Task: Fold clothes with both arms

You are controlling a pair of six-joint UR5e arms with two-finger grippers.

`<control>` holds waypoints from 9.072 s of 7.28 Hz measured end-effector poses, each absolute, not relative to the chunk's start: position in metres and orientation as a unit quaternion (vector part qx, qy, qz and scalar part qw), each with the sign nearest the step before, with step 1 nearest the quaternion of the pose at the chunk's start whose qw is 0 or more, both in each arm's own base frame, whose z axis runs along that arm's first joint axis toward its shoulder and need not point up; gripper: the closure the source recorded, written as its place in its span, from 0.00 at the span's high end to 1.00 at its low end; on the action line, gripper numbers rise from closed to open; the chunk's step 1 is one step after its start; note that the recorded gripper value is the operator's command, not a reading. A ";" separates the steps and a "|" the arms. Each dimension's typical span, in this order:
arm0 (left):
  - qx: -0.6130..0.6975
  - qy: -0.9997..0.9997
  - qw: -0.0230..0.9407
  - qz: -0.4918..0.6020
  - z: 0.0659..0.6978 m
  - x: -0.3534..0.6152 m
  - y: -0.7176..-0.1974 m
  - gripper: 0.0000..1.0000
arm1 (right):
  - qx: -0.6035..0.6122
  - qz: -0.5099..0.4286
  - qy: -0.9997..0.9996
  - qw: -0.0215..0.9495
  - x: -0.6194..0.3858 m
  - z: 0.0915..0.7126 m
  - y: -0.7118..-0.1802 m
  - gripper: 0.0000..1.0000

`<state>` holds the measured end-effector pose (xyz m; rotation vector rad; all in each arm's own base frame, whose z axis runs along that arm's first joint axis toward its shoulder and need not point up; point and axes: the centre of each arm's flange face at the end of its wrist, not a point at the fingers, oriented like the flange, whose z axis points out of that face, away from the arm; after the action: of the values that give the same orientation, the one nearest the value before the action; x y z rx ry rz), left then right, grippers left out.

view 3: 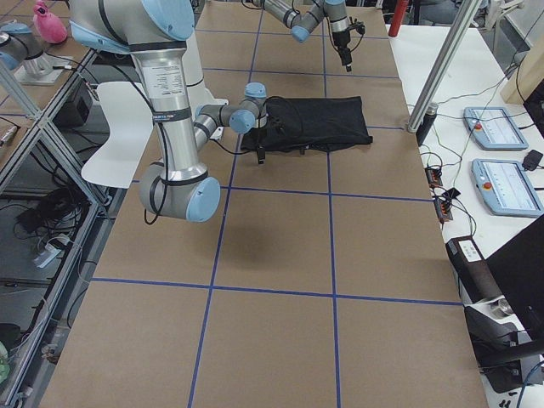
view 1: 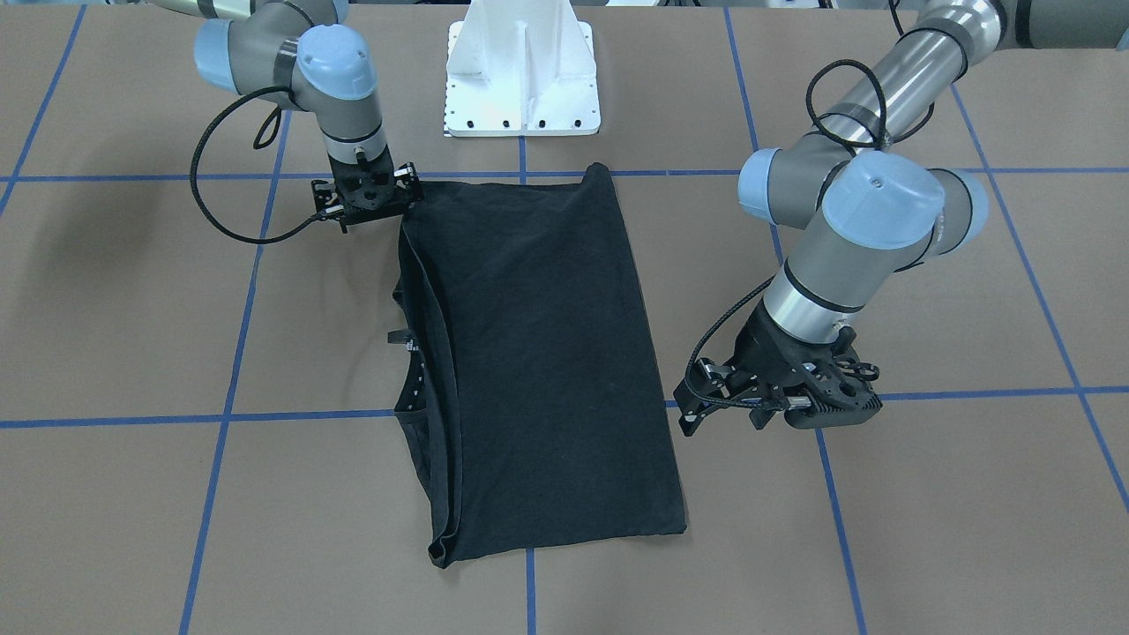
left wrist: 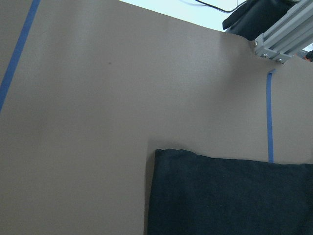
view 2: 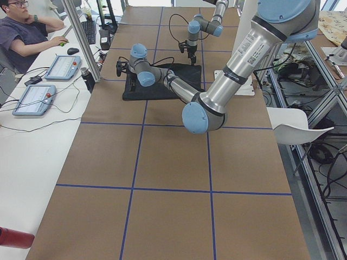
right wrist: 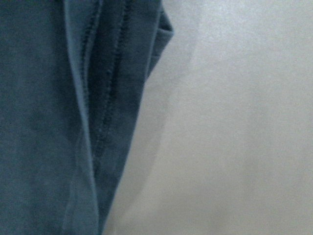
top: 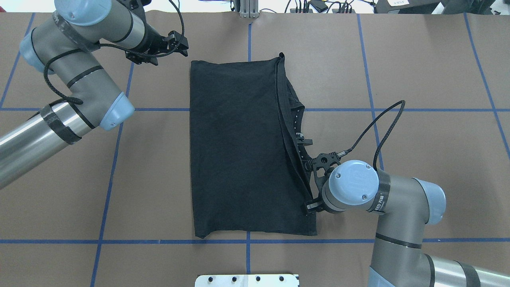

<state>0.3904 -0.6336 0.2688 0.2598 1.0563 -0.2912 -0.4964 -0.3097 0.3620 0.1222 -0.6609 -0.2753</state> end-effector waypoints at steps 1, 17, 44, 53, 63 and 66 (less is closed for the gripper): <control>0.124 0.501 0.845 -0.138 0.268 0.390 -0.633 1.00 | 0.059 -0.133 -0.324 0.935 -0.487 0.364 -0.314 1.00; 0.122 0.501 0.846 -0.138 0.272 0.390 -0.631 1.00 | 0.076 -0.134 -0.328 0.932 -0.525 0.317 -0.384 1.00; 0.123 0.505 0.843 -0.139 0.267 0.388 -0.627 1.00 | 0.065 -0.149 -0.294 0.942 -0.488 0.361 -0.478 1.00; 0.145 0.520 0.832 -0.131 0.239 0.373 -0.617 1.00 | 0.066 -0.139 -0.344 0.926 -0.510 0.273 -0.556 1.00; 0.161 0.534 0.820 -0.125 0.214 0.363 -0.610 1.00 | 0.070 -0.123 -0.325 0.935 -0.509 0.321 -0.623 1.00; 0.162 0.535 0.820 -0.124 0.212 0.362 -0.609 1.00 | 0.064 -0.125 -0.321 0.937 -0.514 0.328 -0.622 1.00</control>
<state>0.3624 -0.6094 0.2123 0.3453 1.1400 -0.2650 -0.5138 -0.6219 0.3280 0.1312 -0.6560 -0.2547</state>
